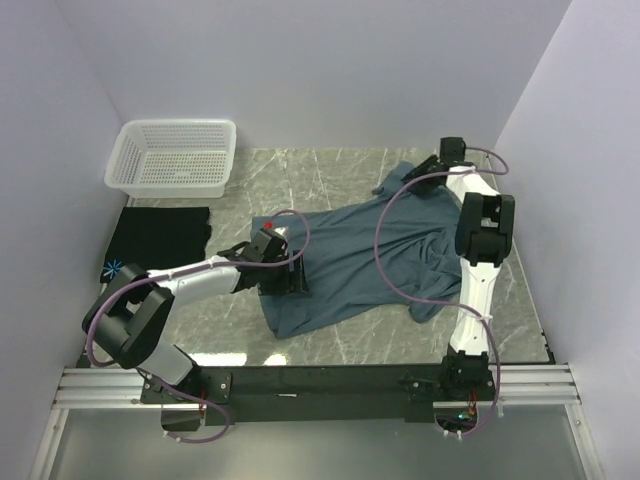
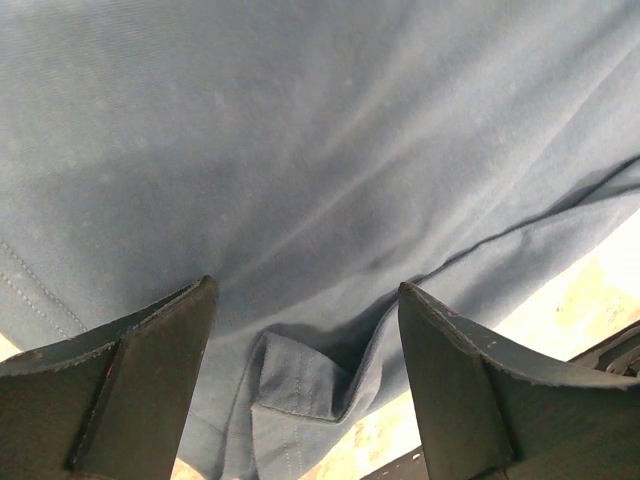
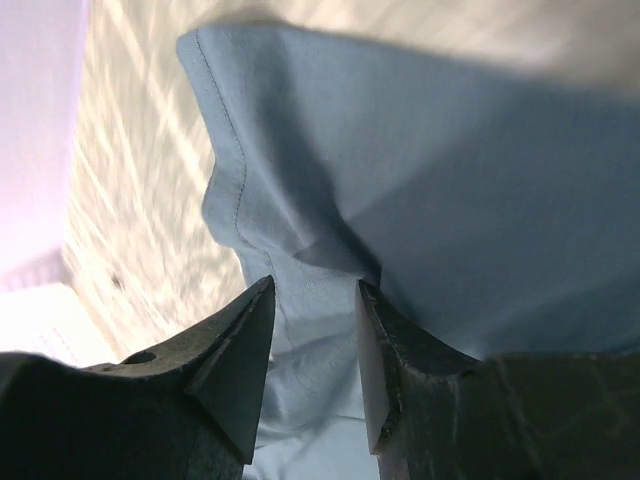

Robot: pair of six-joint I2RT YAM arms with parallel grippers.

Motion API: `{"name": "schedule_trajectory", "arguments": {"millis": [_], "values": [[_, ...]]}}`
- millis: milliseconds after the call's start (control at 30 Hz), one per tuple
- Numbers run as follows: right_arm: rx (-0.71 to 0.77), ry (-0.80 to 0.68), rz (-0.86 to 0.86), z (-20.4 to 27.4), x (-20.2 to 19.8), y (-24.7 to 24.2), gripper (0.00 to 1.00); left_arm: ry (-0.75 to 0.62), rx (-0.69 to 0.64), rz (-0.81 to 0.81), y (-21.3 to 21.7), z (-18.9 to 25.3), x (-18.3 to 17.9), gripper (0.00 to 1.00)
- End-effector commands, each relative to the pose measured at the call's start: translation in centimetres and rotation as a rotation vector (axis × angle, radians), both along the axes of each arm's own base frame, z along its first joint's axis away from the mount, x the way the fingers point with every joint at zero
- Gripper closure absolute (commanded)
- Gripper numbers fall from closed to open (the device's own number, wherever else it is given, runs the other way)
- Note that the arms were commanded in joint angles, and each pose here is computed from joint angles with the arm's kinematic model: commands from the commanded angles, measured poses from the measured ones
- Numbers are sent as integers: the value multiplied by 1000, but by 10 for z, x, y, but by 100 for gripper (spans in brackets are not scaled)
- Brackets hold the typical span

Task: Fold and stack the t-shirts
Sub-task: Flatten the tshirt out

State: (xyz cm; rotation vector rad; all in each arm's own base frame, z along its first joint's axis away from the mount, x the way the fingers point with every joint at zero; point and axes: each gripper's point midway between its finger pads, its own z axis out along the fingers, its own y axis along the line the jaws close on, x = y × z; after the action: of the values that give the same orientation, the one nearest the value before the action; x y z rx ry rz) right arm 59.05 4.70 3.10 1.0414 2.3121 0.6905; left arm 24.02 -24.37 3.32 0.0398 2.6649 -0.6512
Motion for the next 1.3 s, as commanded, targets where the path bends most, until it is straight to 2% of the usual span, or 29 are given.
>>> {"name": "schedule_trajectory", "arguments": {"millis": [0,167,300,400,500,633,733,900,1133,1267], "values": [[-20,82,-134,-27,-7,-54,54,127,138,41,37,-28,-32,18],[-7,63,-186,-25,-10,-83,54,128,146,70,48,-27,-39,16],[51,-71,-115,5,4,-78,50,77,115,92,46,-8,-26,10],[44,-165,-38,45,10,-66,47,-16,64,120,37,24,0,7],[-23,-236,14,83,2,-56,45,-114,25,173,33,60,33,7],[-148,-255,57,118,-34,-44,45,-229,7,232,36,99,80,9],[-257,-213,100,114,-69,-32,50,-255,55,262,40,101,111,17],[-356,-96,218,87,-125,-8,52,-234,144,261,37,77,146,36],[-427,32,388,46,-200,33,52,-233,232,265,34,55,191,39],[-430,73,449,28,-223,46,52,-193,287,264,36,24,207,39]]}}
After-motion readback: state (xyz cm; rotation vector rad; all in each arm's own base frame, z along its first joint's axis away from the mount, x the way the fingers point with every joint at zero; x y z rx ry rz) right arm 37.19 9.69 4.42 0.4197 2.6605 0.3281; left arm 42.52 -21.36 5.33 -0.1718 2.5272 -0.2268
